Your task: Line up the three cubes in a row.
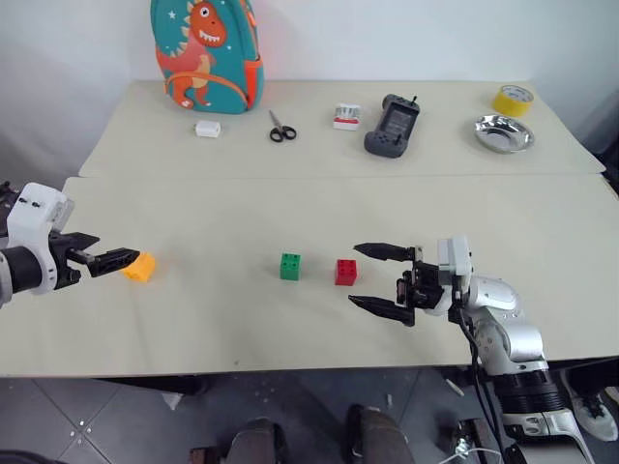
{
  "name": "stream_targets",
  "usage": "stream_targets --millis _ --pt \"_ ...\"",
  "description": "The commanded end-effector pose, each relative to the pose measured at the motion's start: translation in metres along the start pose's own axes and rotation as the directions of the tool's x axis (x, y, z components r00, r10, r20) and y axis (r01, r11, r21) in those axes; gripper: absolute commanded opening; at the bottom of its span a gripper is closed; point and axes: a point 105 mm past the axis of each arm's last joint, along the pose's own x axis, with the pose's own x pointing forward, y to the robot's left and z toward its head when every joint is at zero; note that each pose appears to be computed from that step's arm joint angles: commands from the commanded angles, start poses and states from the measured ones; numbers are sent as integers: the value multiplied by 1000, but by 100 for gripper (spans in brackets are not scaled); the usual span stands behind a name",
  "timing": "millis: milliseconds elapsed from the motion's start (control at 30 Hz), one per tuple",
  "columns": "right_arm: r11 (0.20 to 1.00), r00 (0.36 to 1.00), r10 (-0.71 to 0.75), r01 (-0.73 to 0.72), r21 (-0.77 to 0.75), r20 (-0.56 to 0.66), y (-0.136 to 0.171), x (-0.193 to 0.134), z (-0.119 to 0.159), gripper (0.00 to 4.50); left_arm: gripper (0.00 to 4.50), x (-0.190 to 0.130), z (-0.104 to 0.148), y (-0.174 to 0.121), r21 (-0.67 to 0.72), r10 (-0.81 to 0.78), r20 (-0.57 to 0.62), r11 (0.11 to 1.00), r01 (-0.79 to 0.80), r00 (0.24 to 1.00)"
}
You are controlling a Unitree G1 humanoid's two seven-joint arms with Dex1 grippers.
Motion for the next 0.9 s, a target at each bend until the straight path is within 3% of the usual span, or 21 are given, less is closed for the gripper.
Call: stream_targets --millis 33,467,567,700,833,900 --pt "999 1000 0 1 -41 23 4 4 8 450 448 8 -6 2 -19 -19 -124 1000 17 992" --pt "997 998 -55 56 -50 13 9 -2 10 450 448 36 -11 1 7 -74 -262 997 79 962" --pt "997 998 -58 58 -49 9 9 -3 9 450 391 36 -12 3 19 -73 -272 997 81 959" --pt "997 998 -57 57 -48 7 10 -2 8 450 277 37 -9 2 7 -97 -250 995 102 963" --pt "997 998 -63 63 -42 0 12 -3 6 450 155 27 -3 -9 35 -254 -121 965 260 960" --pt "997 998 -66 66 -40 -3 13 -5 6 450 155 23 0 -4 64 -254 -49 964 257 966"
